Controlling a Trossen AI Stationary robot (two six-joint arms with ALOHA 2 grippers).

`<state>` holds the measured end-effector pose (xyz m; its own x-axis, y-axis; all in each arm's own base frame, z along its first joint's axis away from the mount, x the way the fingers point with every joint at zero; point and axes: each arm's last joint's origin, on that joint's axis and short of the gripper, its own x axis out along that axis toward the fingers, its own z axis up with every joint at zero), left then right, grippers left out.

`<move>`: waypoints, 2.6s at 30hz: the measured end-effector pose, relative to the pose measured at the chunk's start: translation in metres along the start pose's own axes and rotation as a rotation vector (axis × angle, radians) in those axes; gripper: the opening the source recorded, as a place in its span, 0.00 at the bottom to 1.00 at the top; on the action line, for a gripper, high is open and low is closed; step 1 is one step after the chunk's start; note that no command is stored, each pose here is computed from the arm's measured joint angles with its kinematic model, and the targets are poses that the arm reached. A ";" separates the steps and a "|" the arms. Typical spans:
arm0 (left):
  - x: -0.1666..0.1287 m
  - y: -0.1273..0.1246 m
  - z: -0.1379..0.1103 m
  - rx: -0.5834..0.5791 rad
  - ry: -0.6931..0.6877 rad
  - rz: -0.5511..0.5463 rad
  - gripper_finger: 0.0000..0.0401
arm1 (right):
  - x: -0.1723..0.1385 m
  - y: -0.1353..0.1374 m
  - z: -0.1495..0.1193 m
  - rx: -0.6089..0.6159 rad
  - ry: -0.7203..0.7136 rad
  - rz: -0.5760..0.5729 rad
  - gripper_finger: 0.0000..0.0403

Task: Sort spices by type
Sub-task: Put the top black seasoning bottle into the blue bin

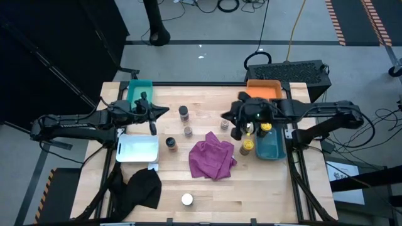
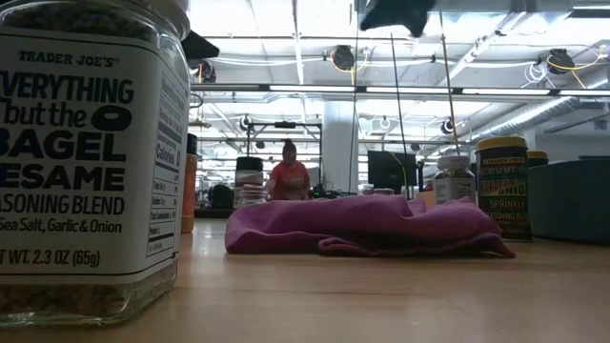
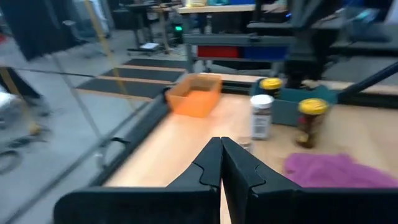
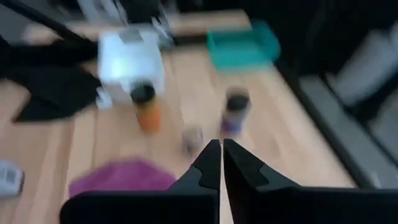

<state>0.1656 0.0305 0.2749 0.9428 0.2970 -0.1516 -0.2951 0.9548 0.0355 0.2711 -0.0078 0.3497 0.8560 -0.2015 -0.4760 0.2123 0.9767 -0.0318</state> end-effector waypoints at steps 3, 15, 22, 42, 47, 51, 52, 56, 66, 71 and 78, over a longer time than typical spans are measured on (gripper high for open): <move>0.000 -0.002 0.000 -0.091 0.004 -0.072 0.02 | 0.017 -0.009 -0.008 -0.075 -0.133 0.046 0.00; 0.004 -0.008 -0.007 -0.330 0.098 -0.148 0.02 | -0.010 -0.040 -0.048 0.008 -0.033 -0.370 0.00; 0.031 -0.009 0.017 -0.283 0.177 -0.017 0.02 | -0.034 -0.046 -0.052 0.057 -0.021 -0.483 0.00; 0.094 0.029 0.036 0.013 0.739 0.018 0.14 | -0.035 -0.050 -0.055 0.044 0.013 -0.501 0.00; 0.098 0.043 0.030 -0.026 0.766 -0.011 0.34 | -0.035 -0.050 -0.057 0.071 0.033 -0.501 0.00; 0.104 0.051 0.026 -0.016 0.764 0.030 0.53 | -0.035 -0.050 -0.058 0.081 0.038 -0.502 0.00; 0.107 0.053 0.025 -0.014 0.761 0.043 0.57 | -0.035 -0.050 -0.058 0.081 0.039 -0.502 0.00; 0.122 0.057 0.016 -0.005 0.761 0.063 0.73 | -0.035 -0.050 -0.059 0.079 0.045 -0.502 0.00; 0.142 0.064 -0.010 0.023 0.855 0.049 0.83 | -0.035 -0.050 -0.060 0.075 0.059 -0.502 0.00; 0.146 0.063 -0.016 0.047 0.875 -0.013 0.83 | -0.036 -0.050 -0.060 0.075 0.060 -0.503 0.00; 0.146 0.061 -0.025 0.063 0.877 -0.049 0.83 | -0.036 -0.050 -0.061 0.081 0.061 -0.503 0.00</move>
<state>0.2812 0.1321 0.2300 0.4872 0.1645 -0.8577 -0.2238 0.9728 0.0595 0.2015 -0.0452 0.3150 0.6101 -0.6380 -0.4699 0.6286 0.7507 -0.2032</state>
